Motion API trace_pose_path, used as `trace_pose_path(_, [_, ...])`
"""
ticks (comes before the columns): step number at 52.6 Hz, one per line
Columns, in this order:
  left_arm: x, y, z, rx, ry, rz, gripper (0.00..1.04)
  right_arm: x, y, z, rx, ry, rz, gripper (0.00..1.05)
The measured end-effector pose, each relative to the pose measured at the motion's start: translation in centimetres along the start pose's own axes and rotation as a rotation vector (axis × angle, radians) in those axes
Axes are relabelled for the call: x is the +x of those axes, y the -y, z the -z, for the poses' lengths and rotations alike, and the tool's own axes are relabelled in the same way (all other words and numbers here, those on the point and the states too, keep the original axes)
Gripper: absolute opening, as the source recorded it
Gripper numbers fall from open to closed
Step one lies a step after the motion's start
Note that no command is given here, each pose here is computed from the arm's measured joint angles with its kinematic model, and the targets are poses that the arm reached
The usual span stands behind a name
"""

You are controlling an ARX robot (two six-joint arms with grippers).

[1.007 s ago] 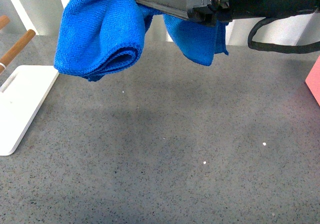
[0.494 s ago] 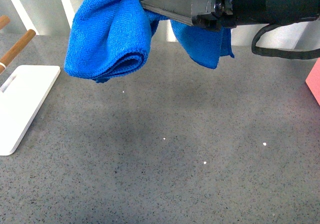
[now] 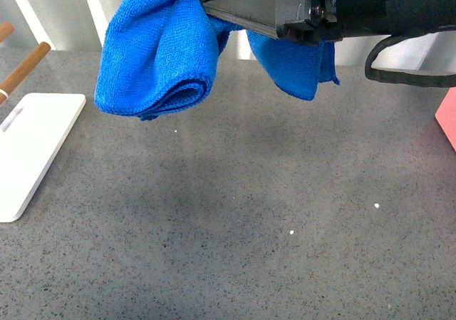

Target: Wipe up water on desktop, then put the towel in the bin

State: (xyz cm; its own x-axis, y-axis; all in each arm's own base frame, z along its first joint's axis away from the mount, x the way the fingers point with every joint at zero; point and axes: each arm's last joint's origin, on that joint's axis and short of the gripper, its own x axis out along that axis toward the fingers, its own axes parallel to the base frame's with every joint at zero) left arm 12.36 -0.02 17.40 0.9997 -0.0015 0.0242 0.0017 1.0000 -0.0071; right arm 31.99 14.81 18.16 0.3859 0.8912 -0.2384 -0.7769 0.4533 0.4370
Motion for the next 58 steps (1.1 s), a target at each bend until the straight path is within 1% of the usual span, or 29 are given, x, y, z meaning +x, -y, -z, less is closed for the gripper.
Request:
trace_pose_path(37, [-1.6, 0.0, 0.0, 0.0, 0.002, 0.0, 0.03, -0.4, 0.2, 0.2, -0.001, -0.02, 0.014, 0.06])
trace_pose_path(41, [-2.4, 0.0, 0.4, 0.0, -0.032, 0.001, 0.03, -0.7, 0.3, 0.4, 0.004, -0.026, 0.018, 0.06])
trace_pose_path(46, [-2.7, 0.0, 0.2, 0.0, 0.0, 0.001, 0.03, -0.9, 0.4, 0.6, 0.01, -0.033, 0.025, 0.06])
trace_pose_path(54, [-2.7, 0.0, 0.2, 0.0, -0.005, 0.0, 0.03, -1.3, 0.5, 1.1, 0.022, -0.049, 0.038, 0.06])
trace_pose_path(58, [-2.7, 0.0, 0.3, 0.0, -0.005, 0.0, 0.04, -1.5, 0.8, 1.7, 0.036, -0.08, 0.071, 0.06])
